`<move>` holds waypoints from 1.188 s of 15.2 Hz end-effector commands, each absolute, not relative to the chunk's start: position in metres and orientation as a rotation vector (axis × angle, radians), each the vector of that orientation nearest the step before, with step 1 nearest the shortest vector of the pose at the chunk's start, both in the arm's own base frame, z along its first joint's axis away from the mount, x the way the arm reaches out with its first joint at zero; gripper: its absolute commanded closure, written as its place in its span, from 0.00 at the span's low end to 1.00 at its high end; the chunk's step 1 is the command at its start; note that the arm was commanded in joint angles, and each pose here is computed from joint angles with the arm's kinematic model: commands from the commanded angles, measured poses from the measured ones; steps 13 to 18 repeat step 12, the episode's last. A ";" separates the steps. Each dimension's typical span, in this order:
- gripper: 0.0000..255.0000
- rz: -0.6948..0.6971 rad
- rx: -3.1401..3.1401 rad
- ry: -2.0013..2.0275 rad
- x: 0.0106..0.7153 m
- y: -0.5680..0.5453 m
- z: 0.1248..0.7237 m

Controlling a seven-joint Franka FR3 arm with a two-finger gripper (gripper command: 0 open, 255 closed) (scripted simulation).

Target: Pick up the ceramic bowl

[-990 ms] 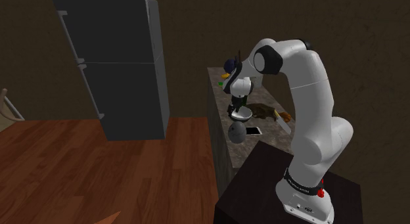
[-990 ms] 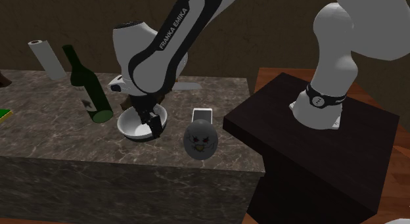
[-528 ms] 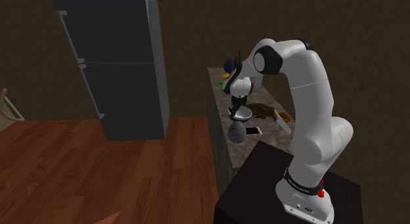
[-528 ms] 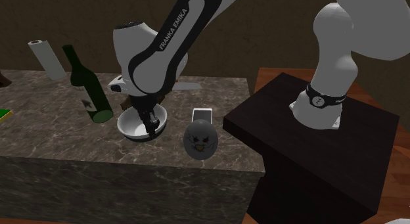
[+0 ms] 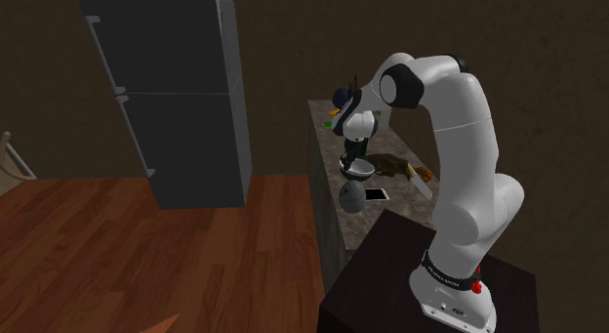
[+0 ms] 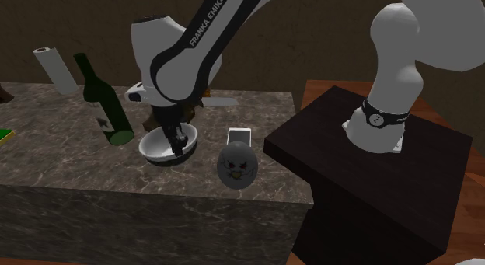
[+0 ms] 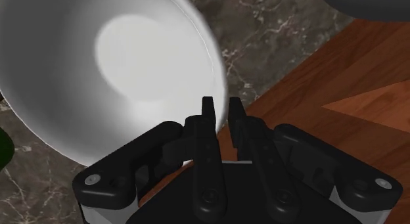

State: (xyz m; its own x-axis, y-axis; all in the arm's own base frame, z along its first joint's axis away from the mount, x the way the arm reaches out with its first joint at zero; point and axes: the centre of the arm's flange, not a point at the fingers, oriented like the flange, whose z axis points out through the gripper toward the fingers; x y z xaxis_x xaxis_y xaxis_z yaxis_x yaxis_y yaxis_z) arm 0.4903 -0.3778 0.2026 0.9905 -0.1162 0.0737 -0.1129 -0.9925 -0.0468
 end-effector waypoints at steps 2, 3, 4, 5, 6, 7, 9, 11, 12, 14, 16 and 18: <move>1.00 -0.118 -3.091 0.178 0.491 -0.377 0.218; 1.00 -0.118 -3.091 0.178 0.491 -0.377 0.224; 1.00 -0.118 -3.091 0.178 0.491 -0.377 0.229; 1.00 -0.118 -3.091 0.178 0.491 -0.377 0.234; 1.00 -0.118 -3.091 0.178 0.491 -0.377 0.240; 1.00 -0.118 -3.091 0.178 0.491 -0.377 0.245; 1.00 -0.118 -3.091 0.178 0.491 -0.377 0.255; 1.00 -0.118 -3.091 0.178 0.491 -0.377 0.261; 1.00 -0.118 -3.091 0.178 0.491 -0.377 0.261; 1.00 -0.118 -3.091 0.178 0.491 -0.377 0.261; 1.00 -0.118 -3.091 0.178 0.491 -0.377 0.261; 1.00 -0.118 -3.091 0.178 0.491 -0.377 0.261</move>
